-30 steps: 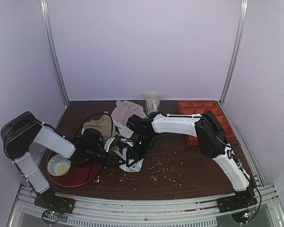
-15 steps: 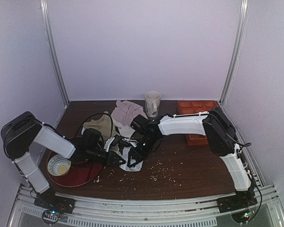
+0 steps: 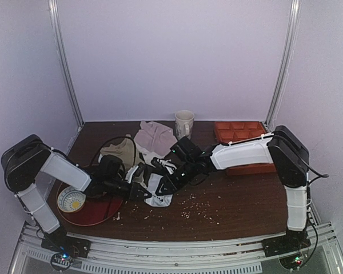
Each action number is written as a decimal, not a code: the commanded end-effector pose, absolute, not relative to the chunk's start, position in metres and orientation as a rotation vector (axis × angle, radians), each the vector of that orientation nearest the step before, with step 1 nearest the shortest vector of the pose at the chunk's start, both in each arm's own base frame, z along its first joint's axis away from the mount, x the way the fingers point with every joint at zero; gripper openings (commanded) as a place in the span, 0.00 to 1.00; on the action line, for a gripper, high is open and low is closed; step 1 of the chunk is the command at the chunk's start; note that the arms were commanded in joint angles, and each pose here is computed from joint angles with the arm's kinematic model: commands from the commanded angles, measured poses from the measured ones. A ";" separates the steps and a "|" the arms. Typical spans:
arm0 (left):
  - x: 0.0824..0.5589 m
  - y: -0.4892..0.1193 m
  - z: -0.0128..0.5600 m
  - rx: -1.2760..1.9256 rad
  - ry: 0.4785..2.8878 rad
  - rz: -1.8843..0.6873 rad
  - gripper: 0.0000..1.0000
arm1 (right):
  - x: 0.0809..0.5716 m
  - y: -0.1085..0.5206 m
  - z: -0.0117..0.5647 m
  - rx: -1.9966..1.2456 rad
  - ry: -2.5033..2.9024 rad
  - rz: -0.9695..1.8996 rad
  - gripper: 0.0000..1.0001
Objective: Roll the underwear
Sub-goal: Roll the underwear at the center of the board.
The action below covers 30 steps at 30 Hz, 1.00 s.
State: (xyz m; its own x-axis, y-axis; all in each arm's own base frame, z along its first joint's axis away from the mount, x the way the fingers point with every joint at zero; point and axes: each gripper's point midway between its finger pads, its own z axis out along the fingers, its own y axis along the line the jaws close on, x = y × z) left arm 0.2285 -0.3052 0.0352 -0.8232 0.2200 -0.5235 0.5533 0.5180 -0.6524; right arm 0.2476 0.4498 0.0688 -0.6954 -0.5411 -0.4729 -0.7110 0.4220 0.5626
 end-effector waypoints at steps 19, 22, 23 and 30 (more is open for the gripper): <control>0.212 -0.291 -0.002 0.607 2.574 -1.162 0.00 | 0.233 0.452 0.055 -1.119 2.369 0.911 0.40; 0.212 -0.291 -0.003 0.606 2.576 -1.161 0.00 | 0.229 0.448 0.053 -1.130 2.375 0.891 0.39; 0.212 -0.292 -0.002 0.608 2.575 -1.164 0.00 | 0.229 0.446 0.053 -1.126 2.377 0.884 0.37; 0.212 -0.292 -0.002 0.607 2.575 -1.164 0.00 | 0.224 0.449 0.064 -1.112 2.345 0.945 0.40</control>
State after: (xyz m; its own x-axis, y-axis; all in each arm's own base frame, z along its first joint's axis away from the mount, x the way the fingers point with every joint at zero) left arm 0.2293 -0.3060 0.0332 -0.8341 0.2267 -0.5028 0.5391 0.5277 -0.6564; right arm 0.2277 0.4475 0.0503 -0.6279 -0.5485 -0.5522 -0.7774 0.4765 0.4106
